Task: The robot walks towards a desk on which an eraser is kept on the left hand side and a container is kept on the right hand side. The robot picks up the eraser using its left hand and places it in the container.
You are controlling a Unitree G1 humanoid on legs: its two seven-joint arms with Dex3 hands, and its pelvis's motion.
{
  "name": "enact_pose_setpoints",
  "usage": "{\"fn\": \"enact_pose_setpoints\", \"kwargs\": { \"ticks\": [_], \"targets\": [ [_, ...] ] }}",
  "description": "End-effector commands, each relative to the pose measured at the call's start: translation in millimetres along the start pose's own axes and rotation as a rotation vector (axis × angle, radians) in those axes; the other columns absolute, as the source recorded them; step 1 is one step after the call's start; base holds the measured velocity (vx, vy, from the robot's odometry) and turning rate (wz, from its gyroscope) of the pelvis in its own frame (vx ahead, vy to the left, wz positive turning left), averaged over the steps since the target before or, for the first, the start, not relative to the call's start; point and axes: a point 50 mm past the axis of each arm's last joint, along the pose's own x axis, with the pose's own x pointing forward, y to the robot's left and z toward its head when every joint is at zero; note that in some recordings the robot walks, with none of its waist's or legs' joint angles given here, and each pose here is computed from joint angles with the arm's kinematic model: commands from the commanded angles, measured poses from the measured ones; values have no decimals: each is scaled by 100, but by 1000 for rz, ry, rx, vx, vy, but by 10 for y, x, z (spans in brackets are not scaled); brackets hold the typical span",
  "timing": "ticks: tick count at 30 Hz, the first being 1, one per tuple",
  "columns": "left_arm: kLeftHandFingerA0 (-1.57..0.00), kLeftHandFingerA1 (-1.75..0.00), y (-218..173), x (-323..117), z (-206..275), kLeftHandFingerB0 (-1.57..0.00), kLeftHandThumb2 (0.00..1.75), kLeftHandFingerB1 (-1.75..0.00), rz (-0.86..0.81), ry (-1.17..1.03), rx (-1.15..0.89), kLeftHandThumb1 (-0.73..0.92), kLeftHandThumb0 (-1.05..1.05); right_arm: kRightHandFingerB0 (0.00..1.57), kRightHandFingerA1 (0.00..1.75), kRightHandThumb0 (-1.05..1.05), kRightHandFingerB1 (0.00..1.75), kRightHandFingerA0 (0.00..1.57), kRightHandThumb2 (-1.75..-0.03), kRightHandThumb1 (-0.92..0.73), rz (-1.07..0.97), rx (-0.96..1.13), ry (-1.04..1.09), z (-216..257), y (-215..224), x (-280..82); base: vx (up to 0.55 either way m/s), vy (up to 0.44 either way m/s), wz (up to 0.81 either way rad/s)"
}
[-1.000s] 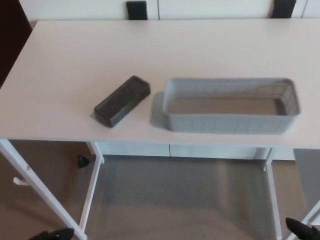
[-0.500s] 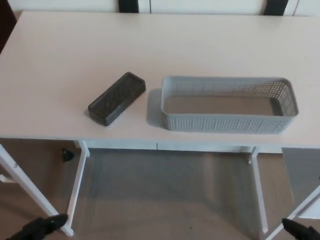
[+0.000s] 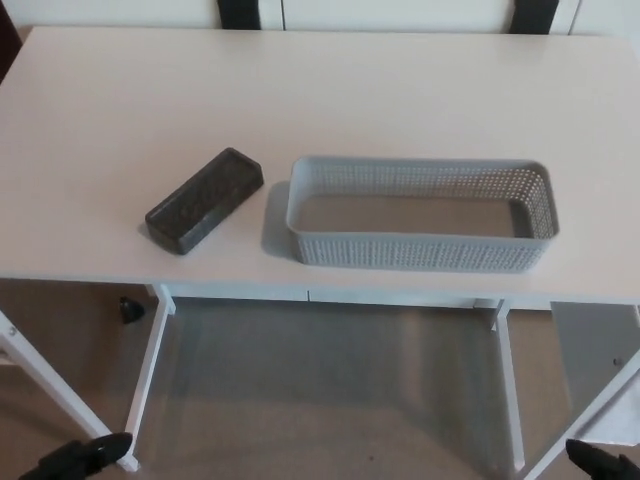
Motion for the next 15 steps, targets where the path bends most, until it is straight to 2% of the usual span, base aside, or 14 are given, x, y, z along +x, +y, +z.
{"fn": "enact_pose_setpoints", "kwargs": {
  "ticks": [1,2,5,15],
  "targets": [
    [-45,-41,51,-31,13,-40,65,-35,3,-15,2,72,-54,24,50,-33,37,42,-59,-65,-11,-6,-14,6,-8,-22,0,0,0],
    [-47,-40,50,-29,12,-42,63,-35,3,-15,4,77,-48,24,49,-33,37,42,-59,-65,-11,-6,-14,5,-9,-23,0,0,0],
    [-48,-40,44,-45,-18,-43,63,-35,10,-5,21,77,-48,24,48,-35,37,41,-59,-65,-3,-10,-8,-27,-10,-55,0,0,0],
    [-48,-40,38,-28,29,-43,63,-35,2,-31,34,74,-49,25,50,-37,39,43,-59,-65,-13,-30,-21,10,-41,-25,0,0,0]
  ]
}}
